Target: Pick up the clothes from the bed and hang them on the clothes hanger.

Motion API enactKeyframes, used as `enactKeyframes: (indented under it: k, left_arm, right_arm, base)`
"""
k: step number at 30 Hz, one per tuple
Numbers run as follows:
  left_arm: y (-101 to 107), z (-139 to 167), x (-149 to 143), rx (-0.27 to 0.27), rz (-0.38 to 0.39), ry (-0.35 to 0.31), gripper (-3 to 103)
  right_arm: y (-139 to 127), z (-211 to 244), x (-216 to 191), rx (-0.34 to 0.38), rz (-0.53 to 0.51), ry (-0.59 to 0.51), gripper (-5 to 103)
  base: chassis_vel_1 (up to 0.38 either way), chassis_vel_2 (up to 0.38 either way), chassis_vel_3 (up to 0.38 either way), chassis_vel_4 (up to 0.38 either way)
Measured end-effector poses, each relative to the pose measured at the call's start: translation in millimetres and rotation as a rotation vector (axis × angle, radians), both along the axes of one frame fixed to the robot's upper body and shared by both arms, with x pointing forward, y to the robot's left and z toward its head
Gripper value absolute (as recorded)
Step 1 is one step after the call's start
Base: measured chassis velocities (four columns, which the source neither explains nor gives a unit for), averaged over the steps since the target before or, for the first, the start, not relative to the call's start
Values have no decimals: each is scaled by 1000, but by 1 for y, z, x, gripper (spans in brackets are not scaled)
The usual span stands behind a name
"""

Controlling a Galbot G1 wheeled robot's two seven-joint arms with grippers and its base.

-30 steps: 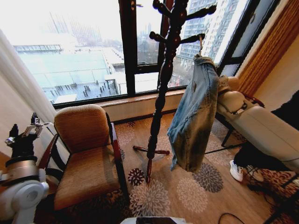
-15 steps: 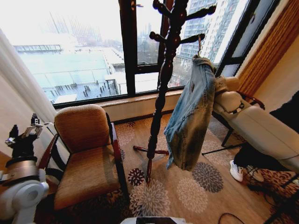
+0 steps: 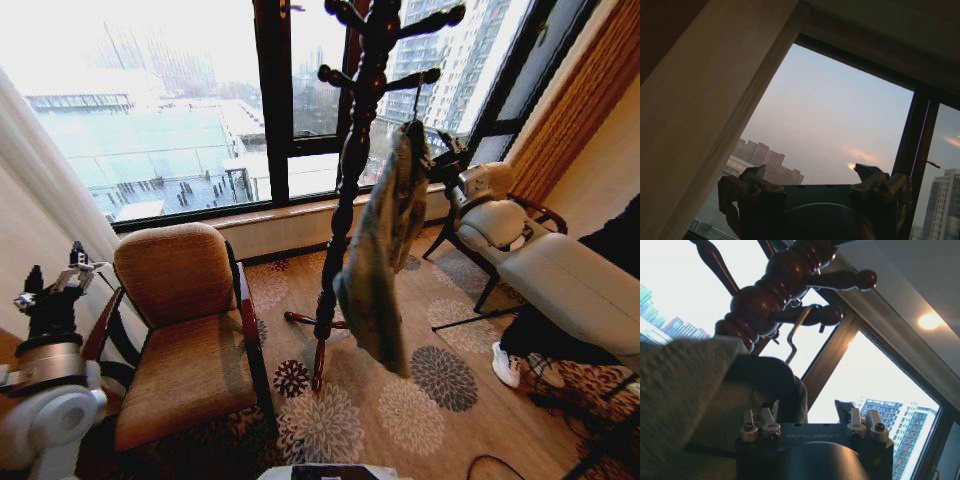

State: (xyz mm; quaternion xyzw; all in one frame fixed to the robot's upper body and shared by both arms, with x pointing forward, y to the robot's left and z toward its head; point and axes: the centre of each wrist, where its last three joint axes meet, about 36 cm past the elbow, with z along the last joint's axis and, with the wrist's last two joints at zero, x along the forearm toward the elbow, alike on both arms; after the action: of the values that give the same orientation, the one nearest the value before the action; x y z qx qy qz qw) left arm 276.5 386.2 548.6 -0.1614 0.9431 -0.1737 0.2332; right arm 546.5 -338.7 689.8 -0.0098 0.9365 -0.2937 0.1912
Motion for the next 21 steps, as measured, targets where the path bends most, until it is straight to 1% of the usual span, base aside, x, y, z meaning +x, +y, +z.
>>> enactKeyframes:
  k: [2,3,4,5,6,7,8,9,11,13,15,16,17,18,19,20,21]
  left_arm:
    - [0,0,0,0,0,0,100]
    - [0,0,-1,1,0,0,100]
    - [0,1,-1,1,-1,-1,100]
    - [0,1,-1,1,-1,-1,100]
    - [-1,1,-1,1,-1,-1,100]
    - [-1,1,-1,1,-2,-2,100]
    - [-2,2,-2,1,-2,-3,100]
    - [-2,2,-2,2,-2,-5,100]
    - [-3,3,-2,2,-2,-5,100]
    - [-3,4,-3,3,-3,-6,100]
    - [-4,5,-4,4,-4,-8,100]
    - [-4,5,-4,4,-4,-8,100]
    - [-5,5,-4,4,-4,-7,100]
    - [-5,5,-5,4,-4,-6,100]
    - [-5,5,-5,5,-3,-5,100]
    - [-5,5,-6,6,-1,-3,100]
    - [-5,5,-6,6,-1,-3,100]
  right_arm:
    - [2,1,-3,4,3,-2,66]
    - [5,2,-10,14,9,-5,77]
    - [7,3,-13,20,12,-7,82]
    - [7,3,-13,20,12,-7,82]
    - [9,3,-17,29,15,-9,88]
    - [10,4,-20,39,17,-9,88]
    - [12,4,-24,57,24,-8,93]
    - [14,5,-29,92,44,-9,97]
    - [15,5,-30,105,53,-10,99]
    - [19,8,-37,165,105,-25,100]
    - [25,14,-45,238,188,-60,100]
    - [25,14,-45,238,188,-60,100]
    - [27,17,-48,264,220,-75,100]
    - [33,23,-56,323,285,-103,100]
    - [37,28,-60,357,315,-115,100]
    - [44,34,-68,411,354,-129,100]
    - [44,34,-68,411,354,-129,100]
  base:
    - [0,0,0,0]
    - [0,0,0,0]
    - [0,0,0,0]
    - [0,0,0,0]
    - [0,0,0,0]
    - [0,0,0,0]
    - [0,0,0,0]
    - [0,0,0,0]
    - [0,0,0,0]
    - [0,0,0,0]
    - [0,0,0,0]
    - [0,0,0,0]
    - [0,0,0,0]
    - [0,0,0,0]
    - [0,0,0,0]
    - [0,0,0,0]
    - [0,0,0,0]
